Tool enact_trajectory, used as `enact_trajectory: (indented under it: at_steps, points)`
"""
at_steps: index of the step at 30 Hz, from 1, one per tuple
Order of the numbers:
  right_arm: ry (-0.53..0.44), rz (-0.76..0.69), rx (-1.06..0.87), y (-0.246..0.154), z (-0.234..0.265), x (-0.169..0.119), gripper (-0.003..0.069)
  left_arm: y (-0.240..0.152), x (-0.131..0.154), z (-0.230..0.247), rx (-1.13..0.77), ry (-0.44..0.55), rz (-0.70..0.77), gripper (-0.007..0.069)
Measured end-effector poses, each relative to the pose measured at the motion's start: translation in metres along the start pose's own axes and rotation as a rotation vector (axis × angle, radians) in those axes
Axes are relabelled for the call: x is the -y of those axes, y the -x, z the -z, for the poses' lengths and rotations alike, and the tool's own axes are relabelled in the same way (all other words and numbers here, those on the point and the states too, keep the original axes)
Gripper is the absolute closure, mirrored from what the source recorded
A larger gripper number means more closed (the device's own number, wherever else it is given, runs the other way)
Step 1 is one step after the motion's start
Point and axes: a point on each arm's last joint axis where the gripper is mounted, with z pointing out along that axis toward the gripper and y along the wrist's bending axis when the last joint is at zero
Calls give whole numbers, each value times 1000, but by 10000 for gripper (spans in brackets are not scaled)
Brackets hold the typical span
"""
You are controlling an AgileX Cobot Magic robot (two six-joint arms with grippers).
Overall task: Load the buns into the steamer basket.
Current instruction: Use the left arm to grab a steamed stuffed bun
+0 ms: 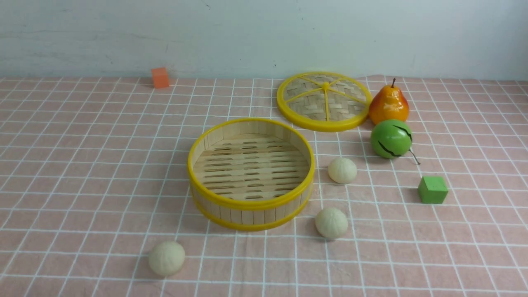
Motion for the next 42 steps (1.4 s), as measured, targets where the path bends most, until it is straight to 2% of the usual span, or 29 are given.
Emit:
enact_trajectory:
  at_steps: [6,8,10,12,16,17,20,21,23,25,27,29,32,34,36,37,38,40,42]
  points:
    - [-2,0,29,1,-1,0,420,6,1,0,68,-16,0,428]
    - [-7,1,116,8,-1,1,420,19,5,2,215,-52,0,426]
    - [-10,1,169,13,0,1,420,25,6,4,274,-66,0,426]
    - [-21,11,331,27,4,2,420,37,9,8,418,-101,-2,426]
    - [-26,7,508,42,10,2,420,48,12,15,563,-135,-4,424]
    - [-24,-12,606,49,15,2,420,54,13,19,637,-154,3,424]
    - [-12,-51,768,61,24,3,420,67,15,31,818,-249,137,423]
    - [-5,-71,800,64,25,3,420,71,15,35,859,-285,209,423]
    - [11,-113,832,69,28,3,426,85,19,43,884,-327,246,426]
    - [27,-150,831,80,30,3,447,104,26,52,875,-335,192,445]
    - [37,-165,816,109,37,1,526,141,35,62,834,-309,112,503]
    - [42,-161,779,137,42,-1,616,172,40,65,770,-275,112,569]
    - [30,-119,669,172,39,-3,675,211,45,53,655,-218,137,639]
    - [3,-63,508,187,21,-3,676,230,48,20,523,-164,142,639]
    - [-12,-33,434,189,10,-3,675,232,48,1,450,-138,147,639]
    - [-35,-12,259,183,-15,-1,673,227,45,-36,274,-72,180,639]
    - [-37,-13,236,181,-18,-1,673,226,45,-40,253,-63,181,639]
    - [-60,-17,-9,163,-47,2,671,209,41,-83,-16,35,293,639]
    - [-78,-28,-244,141,-73,4,670,186,38,-113,-266,115,344,639]
